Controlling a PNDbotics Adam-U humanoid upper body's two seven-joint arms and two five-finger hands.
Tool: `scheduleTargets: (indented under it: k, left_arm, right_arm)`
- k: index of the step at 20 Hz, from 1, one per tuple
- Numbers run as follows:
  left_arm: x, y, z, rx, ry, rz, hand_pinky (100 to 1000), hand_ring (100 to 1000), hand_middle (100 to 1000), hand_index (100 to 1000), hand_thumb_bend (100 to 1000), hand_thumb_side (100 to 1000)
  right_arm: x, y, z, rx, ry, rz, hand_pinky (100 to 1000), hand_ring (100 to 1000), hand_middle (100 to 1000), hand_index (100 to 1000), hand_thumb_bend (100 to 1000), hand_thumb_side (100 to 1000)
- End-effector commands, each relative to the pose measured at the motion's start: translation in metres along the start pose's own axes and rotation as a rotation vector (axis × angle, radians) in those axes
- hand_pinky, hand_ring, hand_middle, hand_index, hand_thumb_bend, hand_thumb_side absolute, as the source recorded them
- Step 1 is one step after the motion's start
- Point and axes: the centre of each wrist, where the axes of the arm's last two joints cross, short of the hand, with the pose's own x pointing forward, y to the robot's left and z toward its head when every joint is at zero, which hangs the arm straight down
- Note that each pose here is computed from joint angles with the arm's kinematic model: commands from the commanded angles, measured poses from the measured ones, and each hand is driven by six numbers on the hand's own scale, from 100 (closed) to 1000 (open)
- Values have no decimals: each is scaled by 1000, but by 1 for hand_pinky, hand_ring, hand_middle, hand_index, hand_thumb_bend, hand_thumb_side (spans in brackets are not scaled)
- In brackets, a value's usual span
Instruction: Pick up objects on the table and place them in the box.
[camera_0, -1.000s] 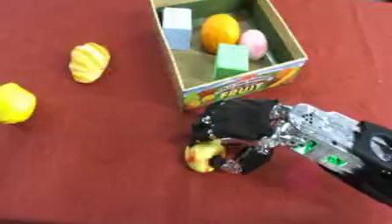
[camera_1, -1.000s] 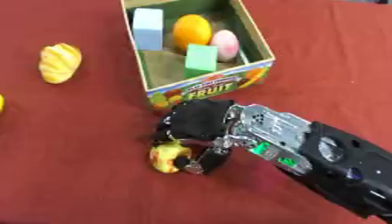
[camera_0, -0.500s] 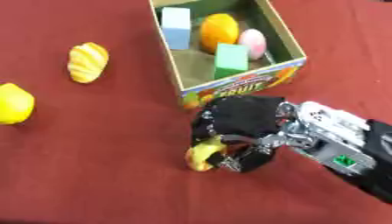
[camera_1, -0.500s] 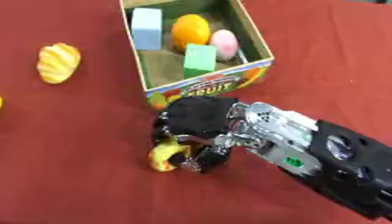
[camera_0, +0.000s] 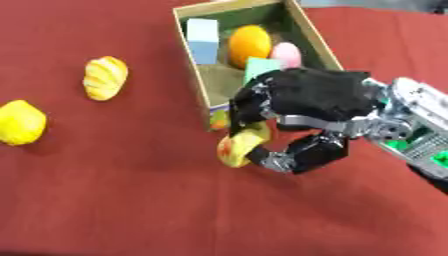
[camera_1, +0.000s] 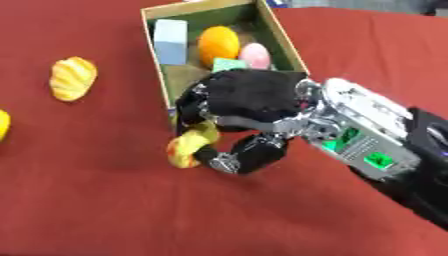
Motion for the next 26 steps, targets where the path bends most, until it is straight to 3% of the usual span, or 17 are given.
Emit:
scheduleTargets:
  k: [1, 5, 7, 9, 13, 20, 26]
  left_arm:
    - [6, 4, -6, -4, -32, -20, 723, 602, 562, 821, 100, 553]
    - [6, 5, -6, -3, -31, -19, 723, 602, 562, 820, 100, 557]
    - [6, 5, -6, -3, -31, -21, 723, 602, 562, 820, 100, 556]
    - [7, 6, -6, -4, -33, -21, 723, 603, 562, 820, 100, 556]
    - [7, 5, -7, -8, -36, -21, 723, 603, 562, 820, 100, 557]
    - [8, 5, -8, -11, -37, -17, 723, 603, 562, 820, 100, 559]
    - [9, 4, -9, -15, -43, -12, 723, 603, 562, 820, 100, 554]
  right_arm:
    - [-5, -23, 13, -62, 15, 17, 762, 652, 602, 659, 100, 100]
    - [-13, -44, 27, -143, 80, -38, 754, 644, 606, 639, 100, 100]
    - [-15, -56, 33, -173, 125, -52, 755, 650, 612, 638, 165, 100]
    - [-16, -66, 36, -184, 172, -50, 759, 661, 620, 643, 225, 100]
    - [-16, -77, 37, -175, 259, -21, 765, 673, 628, 654, 252, 100]
    - [-50, -74, 29, -190, 400, -18, 776, 685, 632, 659, 214, 111]
    - [-90, -54, 19, -145, 506, 30, 786, 722, 659, 700, 341, 223]
